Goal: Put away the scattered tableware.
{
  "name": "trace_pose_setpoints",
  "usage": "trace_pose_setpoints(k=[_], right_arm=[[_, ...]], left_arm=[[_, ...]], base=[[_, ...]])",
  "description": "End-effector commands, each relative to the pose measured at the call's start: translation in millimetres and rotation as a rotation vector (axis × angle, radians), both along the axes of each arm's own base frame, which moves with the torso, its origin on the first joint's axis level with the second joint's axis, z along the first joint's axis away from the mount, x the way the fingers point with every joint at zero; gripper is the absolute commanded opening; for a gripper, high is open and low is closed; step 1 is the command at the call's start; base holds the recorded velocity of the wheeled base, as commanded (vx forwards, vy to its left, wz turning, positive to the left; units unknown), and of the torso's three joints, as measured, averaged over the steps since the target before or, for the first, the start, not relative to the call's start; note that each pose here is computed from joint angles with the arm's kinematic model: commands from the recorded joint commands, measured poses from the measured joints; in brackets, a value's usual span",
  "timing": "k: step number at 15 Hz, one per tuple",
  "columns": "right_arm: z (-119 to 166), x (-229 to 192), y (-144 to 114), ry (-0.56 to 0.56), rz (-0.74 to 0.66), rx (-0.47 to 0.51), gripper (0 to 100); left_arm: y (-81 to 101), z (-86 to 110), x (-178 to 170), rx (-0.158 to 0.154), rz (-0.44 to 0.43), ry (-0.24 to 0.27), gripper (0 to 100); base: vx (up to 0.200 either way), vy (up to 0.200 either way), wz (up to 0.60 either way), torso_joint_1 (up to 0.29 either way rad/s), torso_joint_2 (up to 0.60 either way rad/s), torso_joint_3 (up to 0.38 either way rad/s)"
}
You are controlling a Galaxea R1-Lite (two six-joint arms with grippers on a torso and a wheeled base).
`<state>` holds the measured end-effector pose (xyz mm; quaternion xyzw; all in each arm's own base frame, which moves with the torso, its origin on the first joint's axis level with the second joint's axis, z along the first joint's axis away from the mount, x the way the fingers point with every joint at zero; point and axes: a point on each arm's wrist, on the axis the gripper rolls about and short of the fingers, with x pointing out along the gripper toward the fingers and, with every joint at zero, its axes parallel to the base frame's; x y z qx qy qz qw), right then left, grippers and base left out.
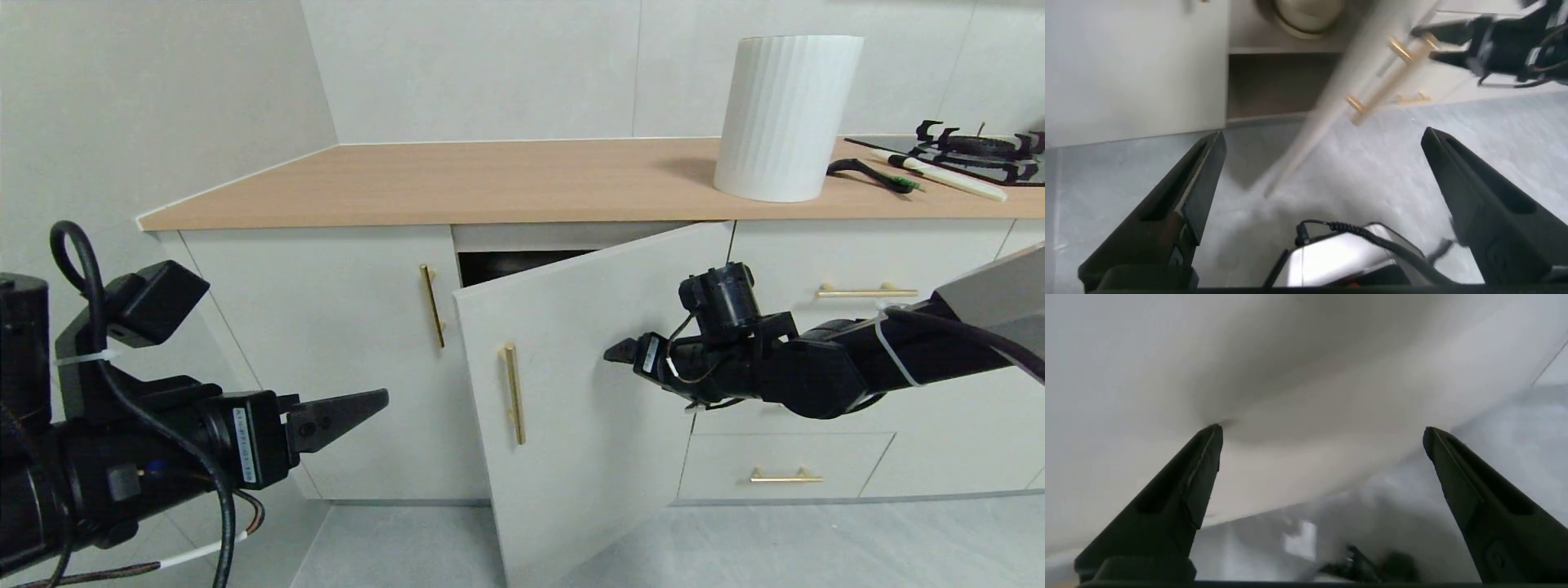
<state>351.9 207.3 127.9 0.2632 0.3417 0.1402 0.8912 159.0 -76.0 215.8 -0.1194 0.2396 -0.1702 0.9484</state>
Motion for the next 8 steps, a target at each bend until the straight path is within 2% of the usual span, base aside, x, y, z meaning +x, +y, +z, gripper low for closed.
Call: trace_pose_setpoints(k=[1,4,8], right_arm=[[-3.5,4.6,6.2,-0.008,-0.009,0.024,100],[-4.0,10.0,13.2,-0.009,-0.033,0.079,100],[-14.0,34.5,26.2,-0.018,-0.173,0.136,100]], left_arm=[[0.1,-0.1,-0.2,-0.001,0.0,0.0,100],[0.2,-0.4,0.3,0.0,0.001,0.002,100],[0.4,-0.4,0.4,-0.001,0.003,0.002,100]], base=[[0.0,0.0,0.0,0.0,0.0,0.0],[0.0,0.0,0.0,0.0,0.0,0.0],[0.0,0.0,0.0,0.0,0.0,0.0]])
